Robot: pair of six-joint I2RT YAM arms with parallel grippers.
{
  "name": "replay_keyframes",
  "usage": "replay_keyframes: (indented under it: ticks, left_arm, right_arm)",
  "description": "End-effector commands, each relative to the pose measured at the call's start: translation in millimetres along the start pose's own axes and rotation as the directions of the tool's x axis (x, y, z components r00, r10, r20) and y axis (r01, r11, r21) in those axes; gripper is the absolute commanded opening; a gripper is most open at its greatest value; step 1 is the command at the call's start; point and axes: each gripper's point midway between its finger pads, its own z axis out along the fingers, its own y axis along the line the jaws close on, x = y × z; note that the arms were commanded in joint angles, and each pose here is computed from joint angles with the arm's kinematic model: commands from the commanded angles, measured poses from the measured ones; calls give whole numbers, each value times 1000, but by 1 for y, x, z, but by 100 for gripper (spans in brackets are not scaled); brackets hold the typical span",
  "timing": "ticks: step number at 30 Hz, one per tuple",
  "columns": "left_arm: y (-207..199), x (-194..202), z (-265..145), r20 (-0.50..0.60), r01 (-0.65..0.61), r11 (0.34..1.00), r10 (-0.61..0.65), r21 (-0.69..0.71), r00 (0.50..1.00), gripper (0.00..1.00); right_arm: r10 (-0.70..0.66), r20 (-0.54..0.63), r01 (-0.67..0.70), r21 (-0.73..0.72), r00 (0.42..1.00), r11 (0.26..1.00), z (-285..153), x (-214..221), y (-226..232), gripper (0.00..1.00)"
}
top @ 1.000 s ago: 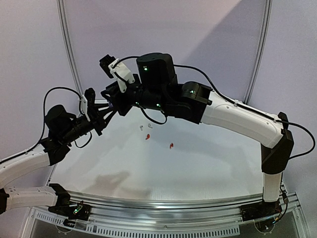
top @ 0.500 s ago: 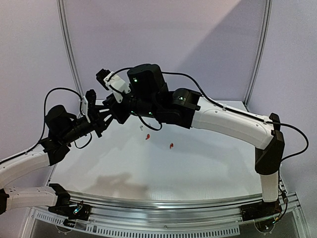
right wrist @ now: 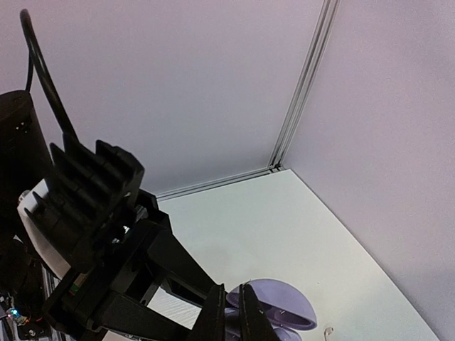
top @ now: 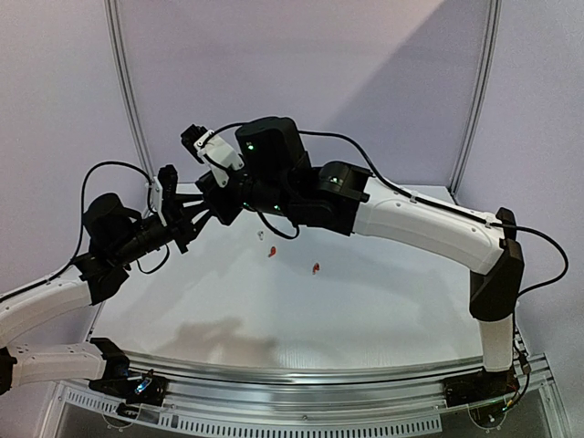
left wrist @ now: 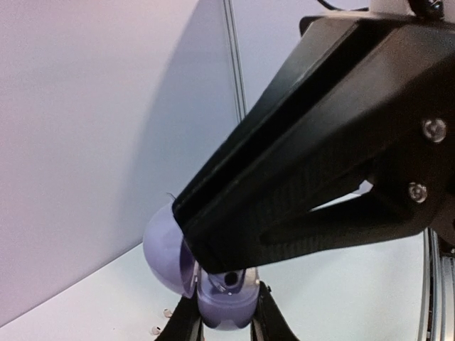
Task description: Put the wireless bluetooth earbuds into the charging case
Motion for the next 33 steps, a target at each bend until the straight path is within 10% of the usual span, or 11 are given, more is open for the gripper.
replay_keyframes:
  ticks: [1, 14, 18, 25, 33]
  left_arm:
    - [4, -8, -1, 22, -15, 1000, 15, -15, 1000, 0]
    - [4, -2, -1, 2, -18, 1000, 18, -10, 1000, 0]
    - [2, 27, -3, -57, -224, 975, 223, 2, 973, 0]
    - [3, 53, -13, -84, -785, 619, 784, 26, 615, 0]
    - [-11, 63, -20, -4, -981, 191, 982, 33, 191, 0]
  right_arm:
    - [-8, -49, 11, 61, 999, 998, 8, 17, -13, 7]
    - [14, 29, -15, 47, 999, 999, 0, -9, -14, 7]
    - [28, 108, -28, -3, 994, 1000, -18, -39, -12, 9]
    - [74, 71, -78, 55, 995, 995, -18, -30, -22, 13]
    - [83, -147, -76, 56, 986, 996, 22, 46, -9, 18]
